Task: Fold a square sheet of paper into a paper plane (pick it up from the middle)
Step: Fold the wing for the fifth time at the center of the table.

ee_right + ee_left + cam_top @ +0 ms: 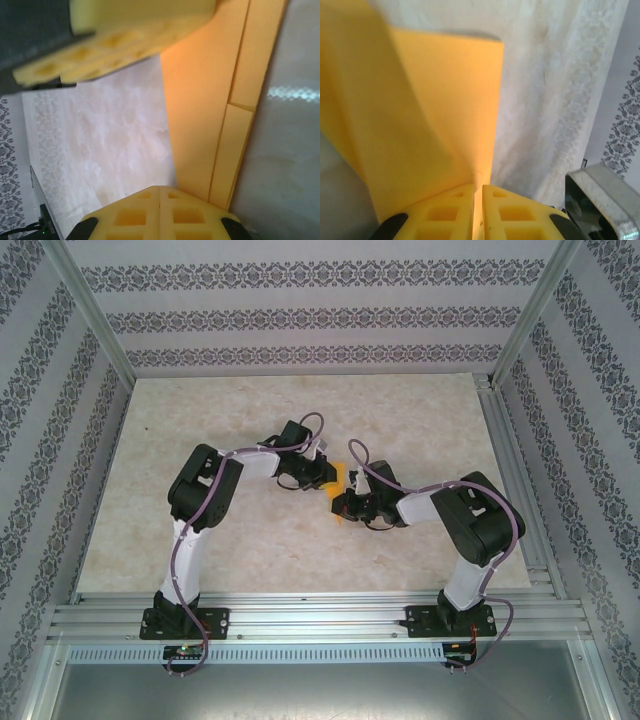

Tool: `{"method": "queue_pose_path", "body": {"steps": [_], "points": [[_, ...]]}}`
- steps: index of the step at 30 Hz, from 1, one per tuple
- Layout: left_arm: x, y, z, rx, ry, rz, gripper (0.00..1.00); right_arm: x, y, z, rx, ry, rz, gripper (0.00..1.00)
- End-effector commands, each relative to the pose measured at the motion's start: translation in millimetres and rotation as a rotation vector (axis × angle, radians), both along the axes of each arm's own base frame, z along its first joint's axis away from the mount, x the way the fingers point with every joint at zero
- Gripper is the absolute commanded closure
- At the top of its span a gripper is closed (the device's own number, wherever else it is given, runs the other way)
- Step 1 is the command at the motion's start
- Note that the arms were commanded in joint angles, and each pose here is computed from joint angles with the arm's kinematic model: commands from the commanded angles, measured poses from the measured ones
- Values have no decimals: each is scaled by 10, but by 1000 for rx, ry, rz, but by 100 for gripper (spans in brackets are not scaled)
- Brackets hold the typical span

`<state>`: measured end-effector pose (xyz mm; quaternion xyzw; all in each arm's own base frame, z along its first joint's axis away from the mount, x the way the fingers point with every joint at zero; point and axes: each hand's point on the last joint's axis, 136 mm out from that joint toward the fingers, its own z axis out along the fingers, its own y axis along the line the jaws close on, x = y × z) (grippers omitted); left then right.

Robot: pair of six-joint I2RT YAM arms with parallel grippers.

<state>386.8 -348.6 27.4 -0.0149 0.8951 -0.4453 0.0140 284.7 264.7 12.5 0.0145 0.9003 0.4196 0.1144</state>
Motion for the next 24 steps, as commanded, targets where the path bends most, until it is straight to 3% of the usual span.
{"method": "queue_pose_path", "body": {"steps": [1,16,24], "points": [[331,290,-181,94,-46,95,85,-671,-396,-668,-194,287,13,100],[664,410,-253,120,-67,105,85,-733,-429,-695,-174,302,13,100],[908,428,-44,113,-109,101,82,-743,-447,-722,-177,309,6,100]]}}
